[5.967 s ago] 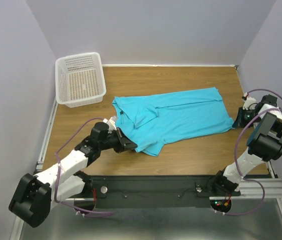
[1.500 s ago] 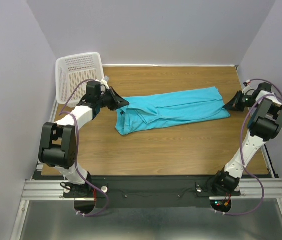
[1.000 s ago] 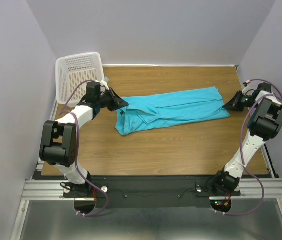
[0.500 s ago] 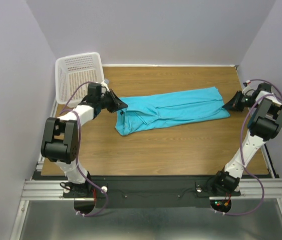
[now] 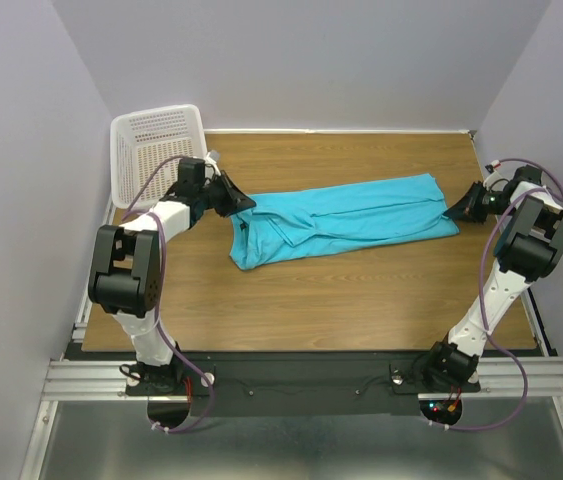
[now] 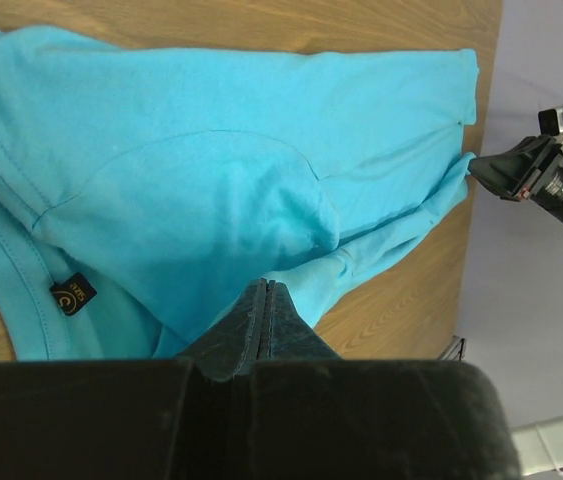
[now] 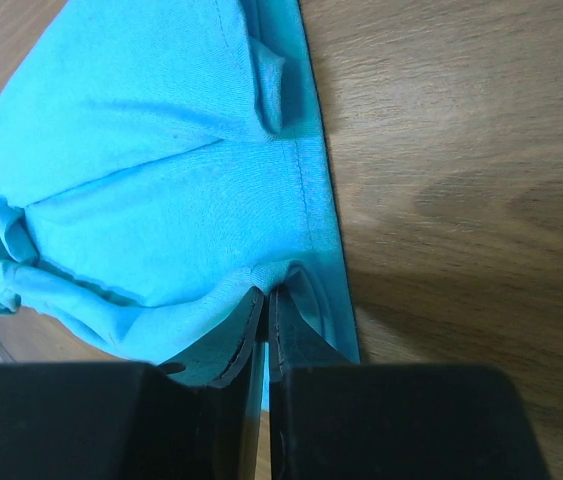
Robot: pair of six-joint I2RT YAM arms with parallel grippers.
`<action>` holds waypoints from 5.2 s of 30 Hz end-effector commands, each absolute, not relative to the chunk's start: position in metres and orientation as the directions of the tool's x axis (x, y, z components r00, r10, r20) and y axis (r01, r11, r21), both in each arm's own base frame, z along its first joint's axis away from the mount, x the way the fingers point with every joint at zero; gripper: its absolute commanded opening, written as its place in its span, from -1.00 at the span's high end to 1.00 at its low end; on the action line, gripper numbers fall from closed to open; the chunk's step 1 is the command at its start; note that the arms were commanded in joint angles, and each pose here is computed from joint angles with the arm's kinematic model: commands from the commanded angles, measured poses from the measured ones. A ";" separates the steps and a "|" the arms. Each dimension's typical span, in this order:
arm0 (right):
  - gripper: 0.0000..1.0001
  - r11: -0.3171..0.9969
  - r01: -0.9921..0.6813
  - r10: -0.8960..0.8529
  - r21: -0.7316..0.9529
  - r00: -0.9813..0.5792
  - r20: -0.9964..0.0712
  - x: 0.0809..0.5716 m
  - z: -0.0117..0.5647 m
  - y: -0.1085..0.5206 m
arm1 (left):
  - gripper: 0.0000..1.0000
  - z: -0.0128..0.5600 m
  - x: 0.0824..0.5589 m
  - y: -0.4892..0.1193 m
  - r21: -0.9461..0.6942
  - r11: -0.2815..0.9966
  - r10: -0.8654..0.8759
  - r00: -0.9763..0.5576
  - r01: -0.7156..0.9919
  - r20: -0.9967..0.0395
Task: Fold and stack the t-shirts
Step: Fold the tshirt
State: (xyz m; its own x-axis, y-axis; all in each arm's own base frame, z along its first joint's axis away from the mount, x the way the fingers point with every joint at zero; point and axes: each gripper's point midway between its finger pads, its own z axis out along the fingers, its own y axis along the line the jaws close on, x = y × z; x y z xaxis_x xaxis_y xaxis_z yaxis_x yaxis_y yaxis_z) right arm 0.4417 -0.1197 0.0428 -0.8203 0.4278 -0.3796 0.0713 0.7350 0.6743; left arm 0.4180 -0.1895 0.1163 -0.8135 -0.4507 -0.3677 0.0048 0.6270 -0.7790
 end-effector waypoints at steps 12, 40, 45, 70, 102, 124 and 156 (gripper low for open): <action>0.44 0.743 0.008 0.414 0.669 -0.791 -0.451 0.454 0.071 -0.121 | 0.36 0.136 0.456 -0.191 -0.772 0.633 -0.455 -0.777 0.062 -0.436; 0.07 0.544 -0.806 -0.403 0.232 -0.494 -0.770 0.401 0.150 0.063 | -0.84 0.254 0.339 -0.113 -0.529 0.794 -0.434 -0.329 0.301 -0.839; 0.07 0.323 -0.933 -0.586 0.159 -0.329 -0.741 0.388 0.142 0.193 | -0.62 0.204 0.305 -0.136 -0.679 0.682 -0.480 -0.534 0.272 -0.696; -0.08 0.202 -0.972 -0.837 -0.119 -0.108 -0.537 0.378 0.065 0.330 | -0.62 0.140 0.263 -0.127 -0.733 0.677 -0.531 -0.642 0.071 -0.553; 0.98 0.413 -0.846 -0.806 -0.337 -0.168 -0.568 0.445 0.124 0.331 | -0.62 0.138 0.261 -0.131 -0.738 0.670 -0.519 -0.656 0.086 -0.548; 0.15 0.723 -0.597 -0.656 -0.348 -0.433 -0.618 0.503 0.136 0.258 | -0.53 0.142 0.277 -0.142 -0.714 0.684 -0.461 -0.669 0.150 -0.582; -0.01 0.917 -0.376 -0.197 0.132 -0.714 -0.672 0.407 0.129 0.001 | 0.24 0.062 0.262 -0.173 -0.351 0.936 -0.243 -0.790 -0.038 -0.563</action>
